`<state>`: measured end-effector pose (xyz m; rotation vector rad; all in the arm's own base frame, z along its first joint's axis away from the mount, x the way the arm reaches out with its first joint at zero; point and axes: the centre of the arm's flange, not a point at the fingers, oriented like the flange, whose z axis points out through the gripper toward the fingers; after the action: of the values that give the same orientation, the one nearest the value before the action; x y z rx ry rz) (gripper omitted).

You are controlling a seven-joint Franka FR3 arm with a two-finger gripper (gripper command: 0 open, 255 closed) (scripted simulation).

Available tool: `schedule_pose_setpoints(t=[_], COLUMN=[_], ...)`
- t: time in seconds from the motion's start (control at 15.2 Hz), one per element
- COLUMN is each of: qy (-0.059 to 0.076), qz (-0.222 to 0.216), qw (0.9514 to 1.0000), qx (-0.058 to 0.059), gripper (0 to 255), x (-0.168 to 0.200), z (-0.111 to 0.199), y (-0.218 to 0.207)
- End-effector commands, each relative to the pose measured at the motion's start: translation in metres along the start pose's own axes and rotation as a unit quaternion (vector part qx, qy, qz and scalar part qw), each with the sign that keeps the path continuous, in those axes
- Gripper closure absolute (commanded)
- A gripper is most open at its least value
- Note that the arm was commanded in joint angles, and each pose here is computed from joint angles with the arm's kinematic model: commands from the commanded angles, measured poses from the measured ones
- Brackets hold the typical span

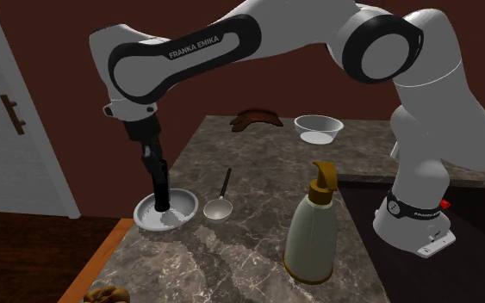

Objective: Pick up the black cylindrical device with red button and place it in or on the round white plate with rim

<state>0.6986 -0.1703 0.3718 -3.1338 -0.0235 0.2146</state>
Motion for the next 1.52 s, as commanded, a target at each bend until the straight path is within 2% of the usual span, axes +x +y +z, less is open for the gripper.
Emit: schedule_pose_setpoints(t=[0.0, 0.33, 0.4, 0.73, 0.99, 1.45], qy=[0.0, 0.0, 0.0, 0.0, 0.0, 0.0], qz=[0.0, 0.0, 0.0, 0.0, 0.0, 0.0], qw=[1.0, 1.0, 1.0, 1.0, 1.0, 1.0], qx=[0.0, 0.0, 0.0, 0.0, 0.0, 0.0], gripper=[255, 255, 0, 0, 0, 0], x=[0.0, 0.0, 0.0, 0.0, 0.0, 0.0], z=[0.002, 0.002, 0.002, 0.002, -0.048, -0.048], y=[0.0, 0.0, 0.0, 0.0, 0.0, 0.0])
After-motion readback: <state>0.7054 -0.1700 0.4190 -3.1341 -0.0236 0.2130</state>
